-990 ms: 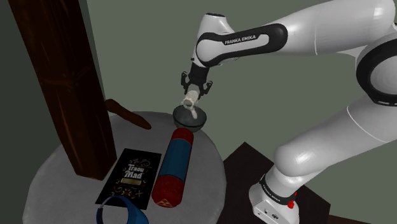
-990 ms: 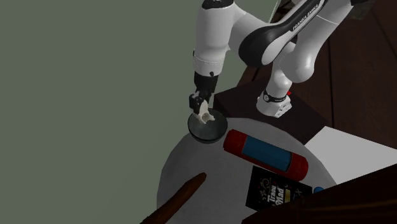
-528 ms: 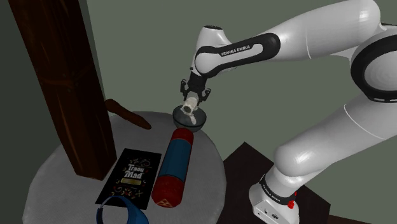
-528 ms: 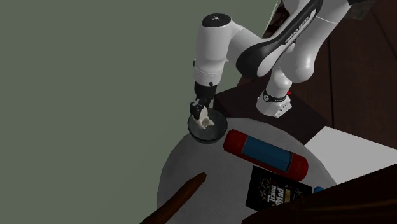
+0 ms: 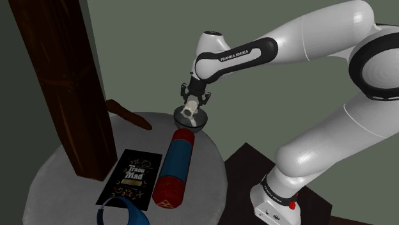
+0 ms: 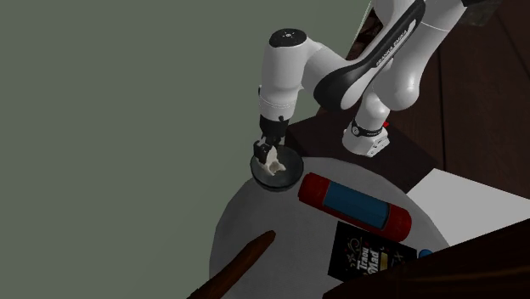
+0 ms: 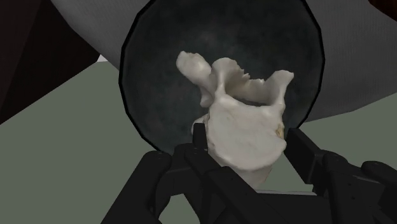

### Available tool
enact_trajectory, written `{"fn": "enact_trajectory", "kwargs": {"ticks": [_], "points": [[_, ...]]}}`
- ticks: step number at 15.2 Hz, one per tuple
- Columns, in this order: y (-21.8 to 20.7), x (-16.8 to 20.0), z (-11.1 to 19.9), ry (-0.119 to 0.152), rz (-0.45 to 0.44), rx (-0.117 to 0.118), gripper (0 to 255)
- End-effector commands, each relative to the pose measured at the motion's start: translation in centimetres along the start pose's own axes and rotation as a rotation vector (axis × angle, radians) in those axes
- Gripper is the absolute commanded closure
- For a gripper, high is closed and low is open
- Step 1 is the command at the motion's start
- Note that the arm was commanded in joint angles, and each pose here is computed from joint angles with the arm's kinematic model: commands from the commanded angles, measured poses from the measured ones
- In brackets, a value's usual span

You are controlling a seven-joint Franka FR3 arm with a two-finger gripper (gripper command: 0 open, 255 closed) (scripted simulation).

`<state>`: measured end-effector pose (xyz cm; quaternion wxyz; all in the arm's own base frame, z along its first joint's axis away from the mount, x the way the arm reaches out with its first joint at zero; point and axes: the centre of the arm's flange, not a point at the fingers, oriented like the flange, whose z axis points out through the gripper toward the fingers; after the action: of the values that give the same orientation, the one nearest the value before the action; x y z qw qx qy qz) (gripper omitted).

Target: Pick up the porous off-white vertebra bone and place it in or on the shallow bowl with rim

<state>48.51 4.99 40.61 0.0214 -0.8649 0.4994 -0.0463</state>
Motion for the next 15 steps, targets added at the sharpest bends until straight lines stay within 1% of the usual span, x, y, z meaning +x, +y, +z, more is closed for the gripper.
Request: {"fn": "enact_trajectory", "kwargs": {"ticks": [1,3,4,9,13,15], "points": [[0.0,0.0,0.0,0.0,0.0,0.0,255],[0.0,0.0,0.0,0.0,0.0,0.0,255],[0.0,0.0,0.0,0.0,0.0,0.0,0],[0.0,0.0,0.0,0.0,0.0,0.0,0],[0.0,0.0,-5.0,0.0,0.0,0.0,0],[0.0,0.0,-5.0,0.0,0.0,0.0,0]]}}
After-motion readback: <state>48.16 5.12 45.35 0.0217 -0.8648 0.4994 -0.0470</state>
